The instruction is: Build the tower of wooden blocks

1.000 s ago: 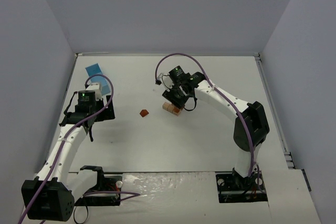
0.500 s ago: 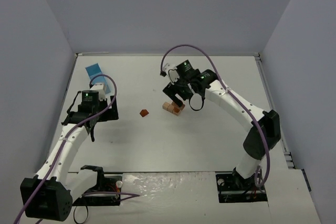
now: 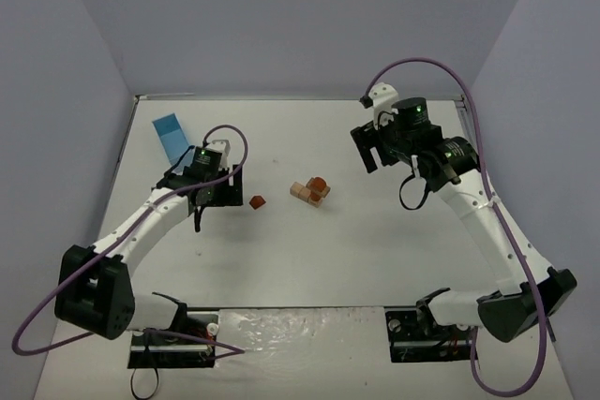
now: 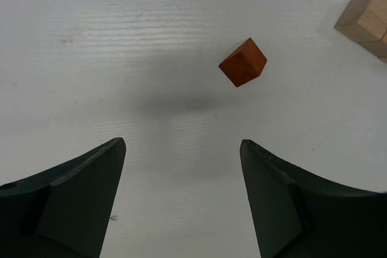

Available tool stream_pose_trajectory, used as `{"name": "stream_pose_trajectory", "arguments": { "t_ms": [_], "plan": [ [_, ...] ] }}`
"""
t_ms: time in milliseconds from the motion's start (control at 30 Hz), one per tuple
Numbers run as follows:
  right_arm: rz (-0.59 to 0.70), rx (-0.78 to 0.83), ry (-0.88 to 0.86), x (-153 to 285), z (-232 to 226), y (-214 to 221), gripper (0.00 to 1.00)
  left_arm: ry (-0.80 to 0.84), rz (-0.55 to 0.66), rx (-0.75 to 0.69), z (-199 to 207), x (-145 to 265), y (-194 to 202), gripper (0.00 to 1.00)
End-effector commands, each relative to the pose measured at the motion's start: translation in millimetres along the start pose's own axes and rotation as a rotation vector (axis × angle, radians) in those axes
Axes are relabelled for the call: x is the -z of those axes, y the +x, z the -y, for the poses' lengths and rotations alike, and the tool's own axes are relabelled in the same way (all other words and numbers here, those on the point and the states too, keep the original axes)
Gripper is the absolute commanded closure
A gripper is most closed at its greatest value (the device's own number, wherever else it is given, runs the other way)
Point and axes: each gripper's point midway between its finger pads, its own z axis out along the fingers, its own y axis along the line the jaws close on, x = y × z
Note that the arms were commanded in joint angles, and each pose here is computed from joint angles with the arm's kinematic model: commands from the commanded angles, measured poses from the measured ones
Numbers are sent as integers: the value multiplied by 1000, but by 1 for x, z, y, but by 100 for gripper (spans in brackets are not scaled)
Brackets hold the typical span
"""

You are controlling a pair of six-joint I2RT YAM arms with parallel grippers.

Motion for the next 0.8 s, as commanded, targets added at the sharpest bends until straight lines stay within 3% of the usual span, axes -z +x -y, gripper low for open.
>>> {"name": "stream_pose_trajectory", "arguments": {
  "t_ms": [0,167,400,567,767],
  "plan": [
    [17,-72,85,8,18,12,21,9,79,142,28,-10,-41,37],
    [18,-92,99,16,20,27,20,23,50,150,44,-31,-44,37],
    [40,-84,98,26,18,38,18,148,16,-49,66,-55,-50,37],
    [58,-73,78,30,12,42,17,238,-74,-225,72,-70,-34,37],
    [74,-54,70,34,9,41,16,321,-133,-297,67,-77,-19,37]
  ]
}}
